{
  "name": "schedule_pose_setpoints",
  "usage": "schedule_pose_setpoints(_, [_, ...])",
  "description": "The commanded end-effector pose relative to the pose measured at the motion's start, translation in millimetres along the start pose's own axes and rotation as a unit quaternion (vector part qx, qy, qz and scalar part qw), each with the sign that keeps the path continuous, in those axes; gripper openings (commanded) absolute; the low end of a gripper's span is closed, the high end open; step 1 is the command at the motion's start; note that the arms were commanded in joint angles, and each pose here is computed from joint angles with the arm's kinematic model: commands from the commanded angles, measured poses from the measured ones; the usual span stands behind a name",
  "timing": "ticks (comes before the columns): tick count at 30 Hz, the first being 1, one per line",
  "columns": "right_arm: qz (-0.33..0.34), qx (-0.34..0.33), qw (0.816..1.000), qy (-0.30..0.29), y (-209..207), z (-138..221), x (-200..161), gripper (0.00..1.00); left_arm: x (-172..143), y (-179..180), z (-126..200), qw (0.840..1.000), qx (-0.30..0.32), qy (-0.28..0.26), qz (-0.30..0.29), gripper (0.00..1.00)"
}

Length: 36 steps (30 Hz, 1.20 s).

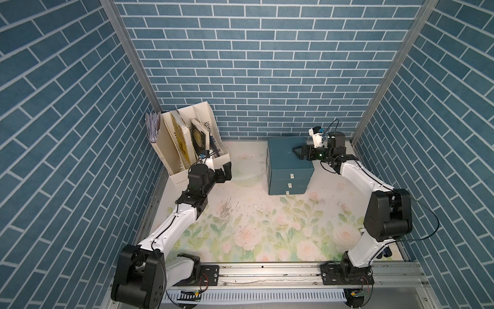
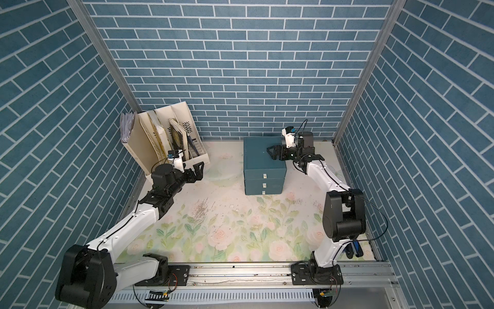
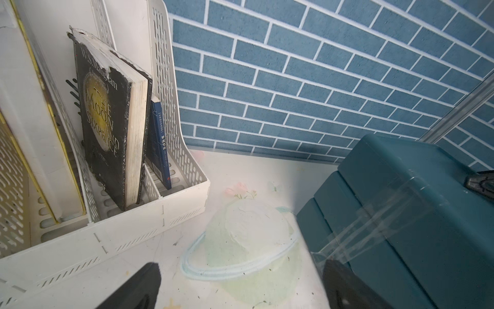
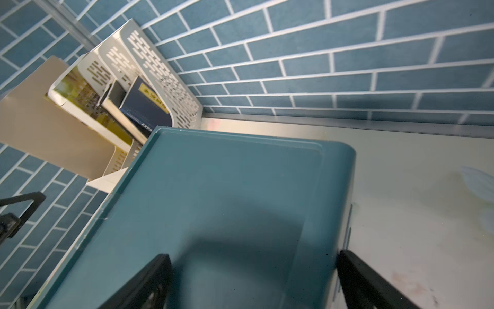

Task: Take the seed bags out of the drawer
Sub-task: Move the storage box to the center of the board.

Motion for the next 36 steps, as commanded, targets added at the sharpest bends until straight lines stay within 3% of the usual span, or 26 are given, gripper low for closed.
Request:
schedule_pose_setpoints(1, [-0.022,0.048,0.998,0.043,16,-24,-16,0.99,4,-5,6,1.0,-0.002,0.0,0.002,1.0])
schedule_pose_setpoints(20, [0.009,0.108,0.992,0.063,68,-97,3,0.98,1,-60,6,0.998,-0.049,0.04,0.022,1.0])
schedule_pose_setpoints(28, [0.04,0.035,0.998,0.014,73,-60,36,1.0,10,-80,-8,0.996,-0.058,0.057,0.038,1.0])
schedule_pose_setpoints(36, [0.026,0.009,1.0,-0.011,89,-10,33,1.0,6,-87,-27,0.993,-0.056,0.088,0.052,0.97])
Point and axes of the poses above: each gripper's point midway between its finger pads, its own z axis back along the fingers, its own y axis along the line the jaws close on, x = y × z, the point moved 9 cm from there along z, back along the fingers, and after that the axes turned 4 degrees about z, right-handed, at the moved point
